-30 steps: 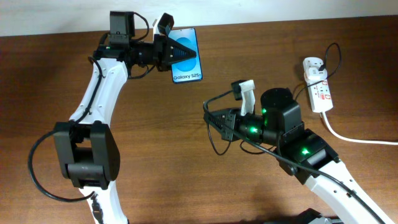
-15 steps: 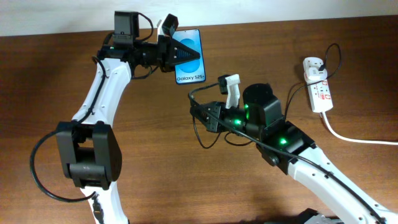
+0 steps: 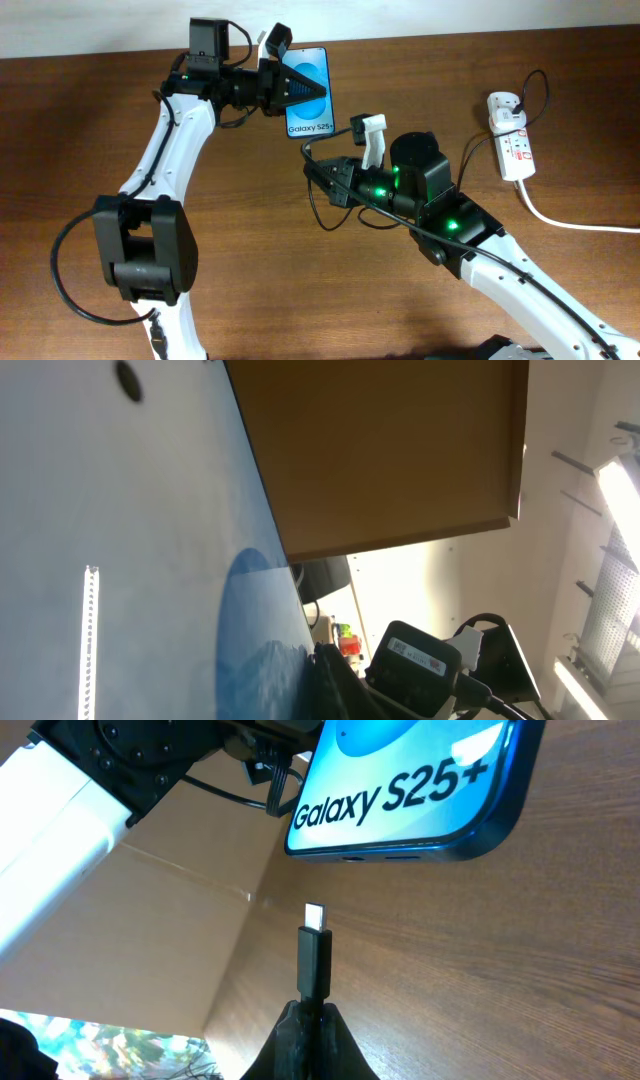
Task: Plug charger to phone and switch on socket
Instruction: 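Lift the plug with the right gripper up to the phone's bottom port, then push the plug upward into the phone's port with the right gripper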
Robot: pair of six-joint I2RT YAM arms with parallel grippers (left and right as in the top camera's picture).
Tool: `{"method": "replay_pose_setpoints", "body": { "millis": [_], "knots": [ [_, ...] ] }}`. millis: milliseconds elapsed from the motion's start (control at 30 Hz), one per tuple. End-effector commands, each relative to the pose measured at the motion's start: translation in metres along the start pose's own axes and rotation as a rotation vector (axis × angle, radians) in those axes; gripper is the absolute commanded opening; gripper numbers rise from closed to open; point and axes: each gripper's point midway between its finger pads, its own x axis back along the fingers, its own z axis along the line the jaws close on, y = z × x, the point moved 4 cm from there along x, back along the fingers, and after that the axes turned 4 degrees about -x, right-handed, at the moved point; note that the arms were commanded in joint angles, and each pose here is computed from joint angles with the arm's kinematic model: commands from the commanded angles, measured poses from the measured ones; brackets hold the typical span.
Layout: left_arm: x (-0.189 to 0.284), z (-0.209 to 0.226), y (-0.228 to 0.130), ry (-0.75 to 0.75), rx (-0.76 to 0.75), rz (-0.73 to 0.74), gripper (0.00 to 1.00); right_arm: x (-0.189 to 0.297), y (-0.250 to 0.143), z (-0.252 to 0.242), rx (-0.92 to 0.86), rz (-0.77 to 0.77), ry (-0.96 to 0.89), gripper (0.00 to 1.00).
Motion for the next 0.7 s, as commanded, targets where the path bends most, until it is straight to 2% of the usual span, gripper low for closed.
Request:
{"method": "replay_pose_setpoints", "body": {
  "millis": [0, 667],
  "knots": [
    [-0.0008, -0.0106, 0.0002, -0.037, -0.045, 0.017, 0.00, 0.0017, 0.0051, -0.0070, -0.004, -0.024, -0.021, 0.04],
    [-0.0022, -0.0109, -0.0001, -0.038, -0.050, 0.020, 0.00, 0.0026, 0.0097, -0.0098, 0.003, -0.049, -0.036, 0.04]
  ]
}}
